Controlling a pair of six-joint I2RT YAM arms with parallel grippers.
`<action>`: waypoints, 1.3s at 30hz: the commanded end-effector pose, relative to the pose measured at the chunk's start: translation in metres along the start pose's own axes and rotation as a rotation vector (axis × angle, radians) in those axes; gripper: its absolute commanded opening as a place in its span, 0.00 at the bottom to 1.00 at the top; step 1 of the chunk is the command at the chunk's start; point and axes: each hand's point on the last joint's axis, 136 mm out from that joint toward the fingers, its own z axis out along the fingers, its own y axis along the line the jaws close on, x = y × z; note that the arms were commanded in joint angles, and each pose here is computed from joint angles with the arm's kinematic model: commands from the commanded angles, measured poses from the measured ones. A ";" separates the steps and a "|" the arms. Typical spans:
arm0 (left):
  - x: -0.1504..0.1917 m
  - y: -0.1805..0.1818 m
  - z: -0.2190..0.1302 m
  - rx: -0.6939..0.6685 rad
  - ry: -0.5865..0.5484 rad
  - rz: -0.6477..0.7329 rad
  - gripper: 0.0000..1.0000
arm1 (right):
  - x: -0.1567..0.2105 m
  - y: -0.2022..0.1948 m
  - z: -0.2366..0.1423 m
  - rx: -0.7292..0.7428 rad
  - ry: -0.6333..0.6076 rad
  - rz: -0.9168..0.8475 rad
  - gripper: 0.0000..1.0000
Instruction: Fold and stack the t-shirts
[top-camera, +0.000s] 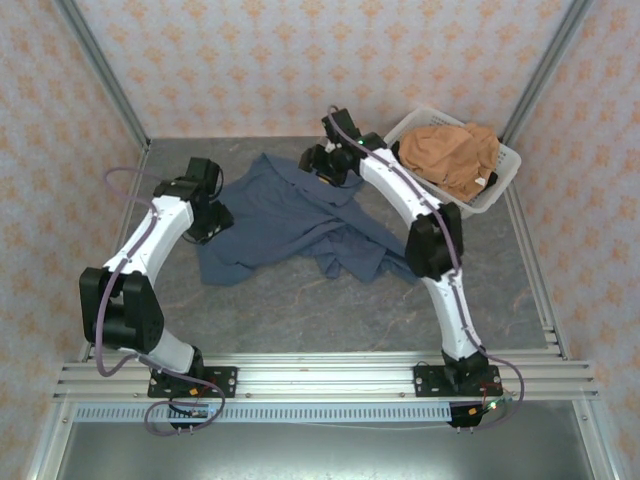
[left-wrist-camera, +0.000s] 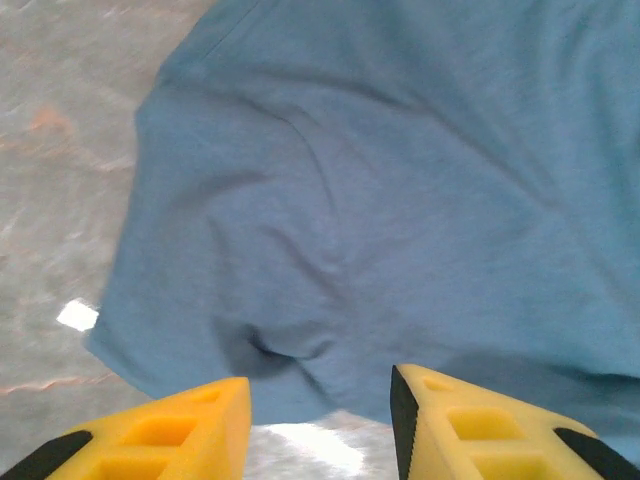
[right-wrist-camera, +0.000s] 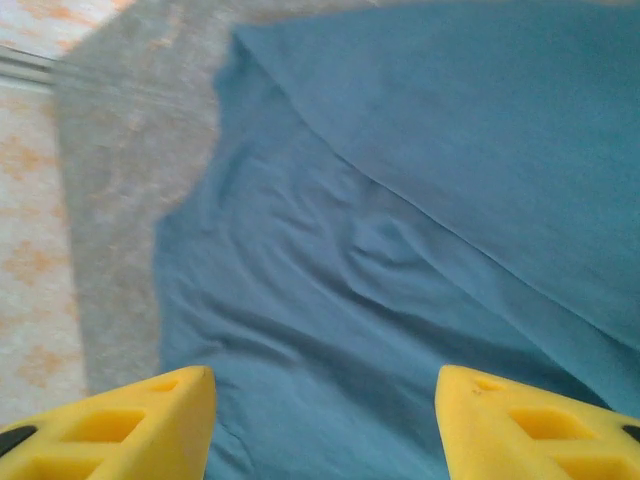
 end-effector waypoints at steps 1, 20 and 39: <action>0.016 0.044 -0.011 -0.153 -0.015 0.027 0.42 | -0.009 -0.001 -0.069 0.005 -0.163 -0.022 0.59; -0.040 0.005 0.016 -0.116 0.033 -0.121 0.46 | 0.136 -0.217 -0.101 0.367 -0.053 0.300 0.58; 0.048 0.069 0.091 -0.253 0.308 -0.083 0.54 | 0.194 -0.225 -0.059 0.456 0.145 0.260 0.51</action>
